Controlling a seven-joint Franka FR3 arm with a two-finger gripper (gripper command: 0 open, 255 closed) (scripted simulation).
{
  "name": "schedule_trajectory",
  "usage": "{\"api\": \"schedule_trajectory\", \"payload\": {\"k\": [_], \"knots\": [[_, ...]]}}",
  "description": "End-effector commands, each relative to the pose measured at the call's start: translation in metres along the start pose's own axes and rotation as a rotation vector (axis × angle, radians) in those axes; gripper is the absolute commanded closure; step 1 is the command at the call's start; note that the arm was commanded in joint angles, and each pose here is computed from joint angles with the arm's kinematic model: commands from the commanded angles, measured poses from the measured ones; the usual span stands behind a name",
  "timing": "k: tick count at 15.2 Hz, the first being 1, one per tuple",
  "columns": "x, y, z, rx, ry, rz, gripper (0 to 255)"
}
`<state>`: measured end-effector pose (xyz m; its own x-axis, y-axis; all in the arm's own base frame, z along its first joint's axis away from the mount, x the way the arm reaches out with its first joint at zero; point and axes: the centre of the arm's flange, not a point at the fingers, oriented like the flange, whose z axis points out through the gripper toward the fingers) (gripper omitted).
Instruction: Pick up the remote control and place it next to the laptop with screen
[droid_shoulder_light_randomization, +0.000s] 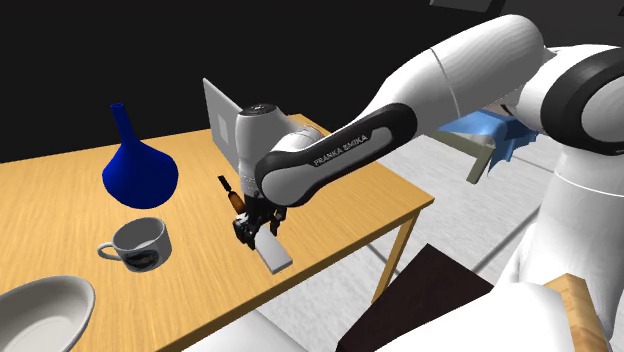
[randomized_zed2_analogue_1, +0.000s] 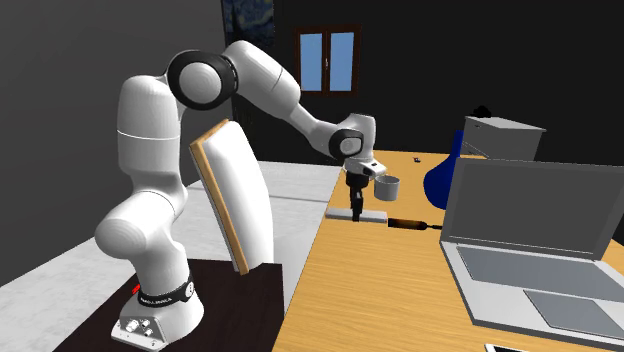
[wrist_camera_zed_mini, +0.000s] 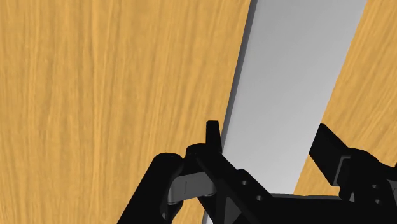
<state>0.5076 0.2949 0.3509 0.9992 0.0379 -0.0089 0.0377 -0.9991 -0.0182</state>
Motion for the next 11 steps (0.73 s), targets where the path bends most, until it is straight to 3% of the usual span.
{"api": "schedule_trajectory", "payload": {"k": [1, 11], "knots": [[-0.002, 0.000, -0.011, 0.000, 0.000, 0.000, 255], [-0.003, -0.001, -0.064, 0.000, 0.000, 0.000, 255]]}}
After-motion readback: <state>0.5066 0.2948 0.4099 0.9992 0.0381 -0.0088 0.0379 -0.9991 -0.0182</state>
